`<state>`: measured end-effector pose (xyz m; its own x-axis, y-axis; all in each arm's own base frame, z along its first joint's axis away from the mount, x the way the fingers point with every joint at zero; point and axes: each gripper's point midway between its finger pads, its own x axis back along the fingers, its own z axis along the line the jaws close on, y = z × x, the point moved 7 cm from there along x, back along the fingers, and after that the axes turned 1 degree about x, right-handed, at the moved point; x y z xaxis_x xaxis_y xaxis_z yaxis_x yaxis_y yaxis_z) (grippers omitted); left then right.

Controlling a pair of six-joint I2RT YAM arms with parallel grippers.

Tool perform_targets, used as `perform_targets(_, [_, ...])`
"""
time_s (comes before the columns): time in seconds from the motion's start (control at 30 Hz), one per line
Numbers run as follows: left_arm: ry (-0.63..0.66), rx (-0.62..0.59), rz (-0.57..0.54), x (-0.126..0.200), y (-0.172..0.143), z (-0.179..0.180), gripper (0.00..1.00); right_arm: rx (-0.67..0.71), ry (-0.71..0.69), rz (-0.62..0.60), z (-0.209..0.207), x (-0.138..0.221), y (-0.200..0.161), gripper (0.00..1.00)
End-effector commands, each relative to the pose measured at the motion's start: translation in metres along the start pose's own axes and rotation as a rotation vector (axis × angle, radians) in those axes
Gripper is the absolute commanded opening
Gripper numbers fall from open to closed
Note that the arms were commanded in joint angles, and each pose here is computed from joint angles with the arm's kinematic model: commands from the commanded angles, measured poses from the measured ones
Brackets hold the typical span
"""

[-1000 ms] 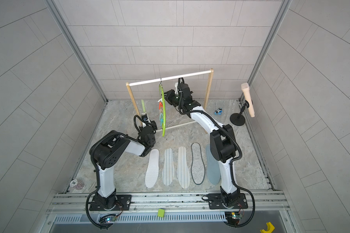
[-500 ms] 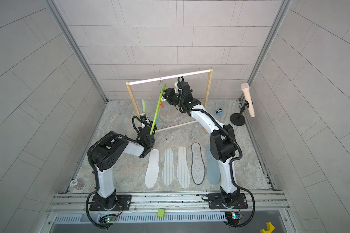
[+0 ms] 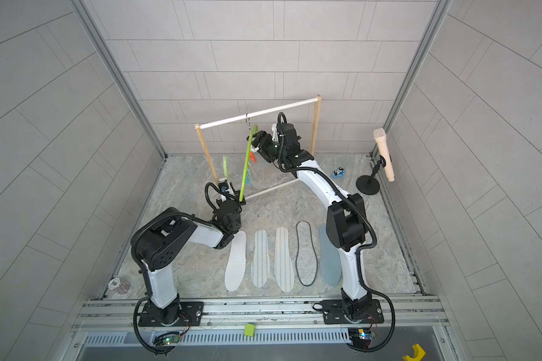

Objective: Take the shoe insoles off the hanger
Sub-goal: Open the clamp at the hanger, then place the insole at the center of the board.

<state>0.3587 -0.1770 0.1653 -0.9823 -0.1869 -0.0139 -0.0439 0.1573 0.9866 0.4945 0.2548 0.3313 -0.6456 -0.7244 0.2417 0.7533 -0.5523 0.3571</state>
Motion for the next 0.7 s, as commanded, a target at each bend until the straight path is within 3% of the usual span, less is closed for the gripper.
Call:
perform_targets(0.0, [-0.010,0.078,-0.026,0.011,0.012,-0.001,0.00,0.018,0.009,-0.056,0.015,0.024,0.008,0.81])
perform_targets(0.4, [-0.138,0.112,0.048,0.049,0.014,-0.020,0.00,-0.005,-0.109,-0.097,-0.020,0.073,0.002,0.81])
perform_targets(0.67, [-0.232,0.151,0.117,0.076,0.035,-0.027,0.00,-0.048,-0.231,-0.164,-0.058,0.143,-0.011,0.81])
